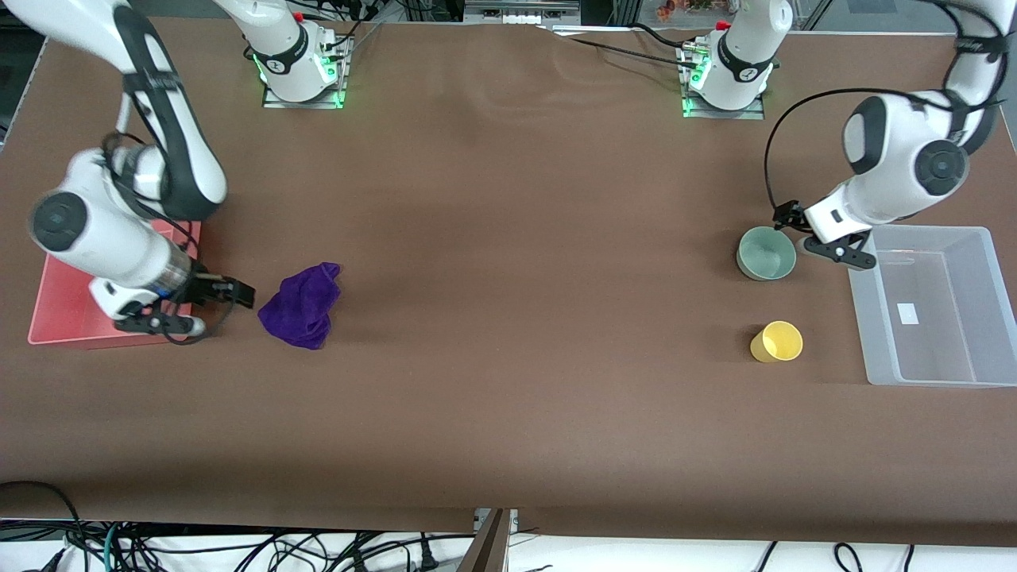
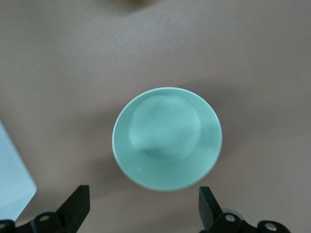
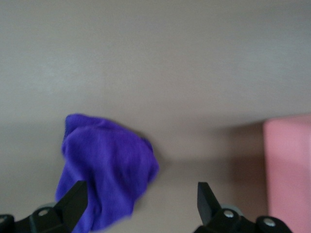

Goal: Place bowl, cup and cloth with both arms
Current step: 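Reach the right gripper to the purple cloth while the left gripper reaches the bowl, then grasp the purple cloth with the right gripper while the left gripper grasps the bowl, then lift the cloth into the pink bin while the left gripper lifts the bowl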

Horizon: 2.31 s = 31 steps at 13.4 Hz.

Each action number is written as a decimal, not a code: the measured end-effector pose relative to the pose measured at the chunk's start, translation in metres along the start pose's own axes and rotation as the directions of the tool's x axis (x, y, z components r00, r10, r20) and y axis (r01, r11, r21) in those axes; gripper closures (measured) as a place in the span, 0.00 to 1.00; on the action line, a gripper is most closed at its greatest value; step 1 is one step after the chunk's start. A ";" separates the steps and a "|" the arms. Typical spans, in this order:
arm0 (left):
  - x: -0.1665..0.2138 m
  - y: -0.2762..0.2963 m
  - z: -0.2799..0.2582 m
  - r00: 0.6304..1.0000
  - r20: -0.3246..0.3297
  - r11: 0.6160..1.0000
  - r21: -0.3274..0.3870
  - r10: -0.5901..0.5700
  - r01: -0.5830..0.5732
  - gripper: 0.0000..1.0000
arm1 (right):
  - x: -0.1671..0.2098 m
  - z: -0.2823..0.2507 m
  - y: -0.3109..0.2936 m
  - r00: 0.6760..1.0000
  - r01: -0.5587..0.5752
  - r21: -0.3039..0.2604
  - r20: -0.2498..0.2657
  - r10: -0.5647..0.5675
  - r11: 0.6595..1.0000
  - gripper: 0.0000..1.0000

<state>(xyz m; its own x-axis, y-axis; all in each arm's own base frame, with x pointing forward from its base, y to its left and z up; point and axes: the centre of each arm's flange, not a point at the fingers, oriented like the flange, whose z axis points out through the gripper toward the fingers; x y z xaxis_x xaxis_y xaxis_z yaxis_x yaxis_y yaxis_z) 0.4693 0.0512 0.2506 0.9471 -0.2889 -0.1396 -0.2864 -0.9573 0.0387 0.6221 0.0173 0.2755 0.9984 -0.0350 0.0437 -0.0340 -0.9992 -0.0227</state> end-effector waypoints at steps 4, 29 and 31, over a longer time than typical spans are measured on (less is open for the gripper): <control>0.005 -0.011 0.053 0.999 -0.036 1.000 -0.002 -0.014 0.014 0.48 | -0.002 0.083 -0.029 0.996 0.020 0.032 -0.085 -0.017 0.999 0.00; 0.033 -0.025 0.001 0.999 -0.033 1.000 0.023 0.017 -0.016 0.00 | 0.029 -0.089 0.021 0.963 0.185 0.004 0.198 -0.183 0.983 0.90; 0.035 -0.028 0.011 0.998 -0.025 0.996 0.064 0.063 -0.061 0.00 | 0.024 -0.154 0.068 0.940 0.220 0.013 0.265 -0.215 0.975 0.90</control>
<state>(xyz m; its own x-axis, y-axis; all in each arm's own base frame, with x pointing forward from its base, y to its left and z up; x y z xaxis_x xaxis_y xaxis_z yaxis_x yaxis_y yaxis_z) 0.5089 0.0683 0.2333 0.9305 -0.3488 -0.1119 -0.3526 -0.9356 -0.0164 0.6369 -0.0551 0.4290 0.9575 0.1878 -0.2189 0.1868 -0.9821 -0.0253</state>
